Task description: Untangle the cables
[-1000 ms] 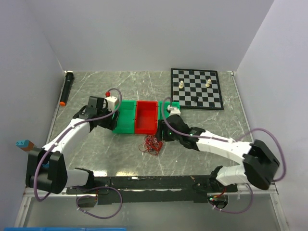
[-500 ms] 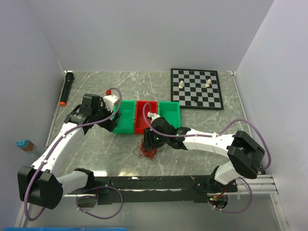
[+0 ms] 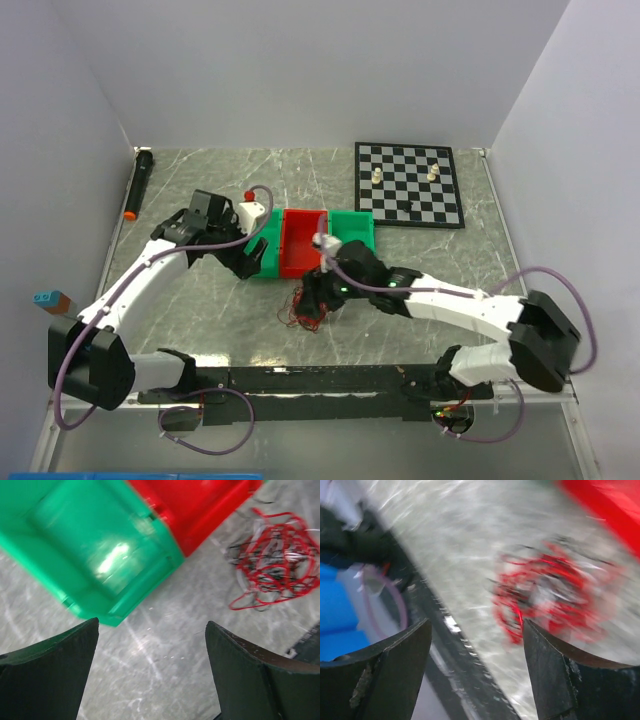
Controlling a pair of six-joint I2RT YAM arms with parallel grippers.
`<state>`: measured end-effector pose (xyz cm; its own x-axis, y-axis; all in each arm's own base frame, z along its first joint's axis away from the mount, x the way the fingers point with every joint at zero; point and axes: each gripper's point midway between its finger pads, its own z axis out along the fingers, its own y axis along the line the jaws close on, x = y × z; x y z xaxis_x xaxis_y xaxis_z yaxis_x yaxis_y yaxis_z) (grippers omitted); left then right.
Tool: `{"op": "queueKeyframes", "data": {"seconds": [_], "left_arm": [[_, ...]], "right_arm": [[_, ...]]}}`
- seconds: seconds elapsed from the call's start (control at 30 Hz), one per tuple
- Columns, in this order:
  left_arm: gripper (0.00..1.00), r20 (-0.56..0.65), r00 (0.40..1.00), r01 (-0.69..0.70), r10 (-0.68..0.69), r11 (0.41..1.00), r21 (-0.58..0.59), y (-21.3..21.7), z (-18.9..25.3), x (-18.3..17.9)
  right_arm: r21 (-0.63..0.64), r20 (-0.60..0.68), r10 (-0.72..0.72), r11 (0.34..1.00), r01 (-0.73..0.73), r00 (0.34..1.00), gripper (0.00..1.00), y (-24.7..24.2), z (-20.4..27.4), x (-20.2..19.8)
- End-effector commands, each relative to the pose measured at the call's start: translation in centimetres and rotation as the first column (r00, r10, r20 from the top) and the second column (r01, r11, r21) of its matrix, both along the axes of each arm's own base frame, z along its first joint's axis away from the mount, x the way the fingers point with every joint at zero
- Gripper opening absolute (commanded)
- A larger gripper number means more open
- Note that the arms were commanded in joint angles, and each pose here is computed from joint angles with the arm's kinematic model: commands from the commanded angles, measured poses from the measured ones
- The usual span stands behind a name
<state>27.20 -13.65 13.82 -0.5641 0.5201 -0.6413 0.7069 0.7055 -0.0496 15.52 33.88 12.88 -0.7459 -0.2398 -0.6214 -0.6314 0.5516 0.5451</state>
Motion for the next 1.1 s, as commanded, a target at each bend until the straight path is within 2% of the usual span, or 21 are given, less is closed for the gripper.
{"op": "queueKeyframes", "data": {"seconds": [0.0,0.07,0.13,0.33,0.47,0.67,0.87,1.07], "left_arm": [[0.91,0.006,0.993,0.12,-0.12,0.99,-0.076,-3.0,1.8,-0.3],[0.9,0.013,0.99,0.14,-0.139,0.987,-0.079,-3.7,1.8,-0.2],[0.89,0.024,0.991,0.132,-0.131,0.989,-0.067,-3.8,1.7,0.4],[0.89,0.013,0.993,0.12,-0.119,0.991,-0.062,-3.8,1.9,0.5],[0.9,0.024,0.995,0.096,-0.096,0.995,-0.041,-3.1,1.7,0.3],[0.9,0.029,0.996,0.089,-0.088,0.996,-0.017,-2.5,1.5,-0.1],[0.91,0.037,0.993,0.117,-0.116,0.993,-0.029,-2.7,1.6,-0.5],[0.89,0.005,0.992,0.125,-0.125,0.992,-0.03,-2.8,0.9,-0.7]], "right_arm": [[0.009,0.036,-0.222,0.975,0.222,0.974,0.8,-4.3,0.1,2.6],[-0.051,0.013,-0.29,0.956,0.29,0.957,0.79,-5.4,-1.2,3.0],[-0.094,-0.04,-0.3,0.951,0.295,0.953,0.78,-5.2,-2.4,2.7],[-0.078,-0.073,-0.257,0.965,0.251,0.964,0.79,-1.9,-2.9,4.1],[-0.096,-0.122,-0.184,0.98,0.173,0.975,0.78,0.5,-4.1,4.3],[-0.047,-0.132,0.027,0.998,-0.034,0.991,0.68,4.0,-3.4,1.1],[-0.081,-0.124,0.09,0.992,-0.1,0.988,0.66,2.7,-3.9,-1.3],[-0.124,-0.101,0.041,0.991,-0.054,0.994,0.7,-0.1,-4.0,-1.8]]}}
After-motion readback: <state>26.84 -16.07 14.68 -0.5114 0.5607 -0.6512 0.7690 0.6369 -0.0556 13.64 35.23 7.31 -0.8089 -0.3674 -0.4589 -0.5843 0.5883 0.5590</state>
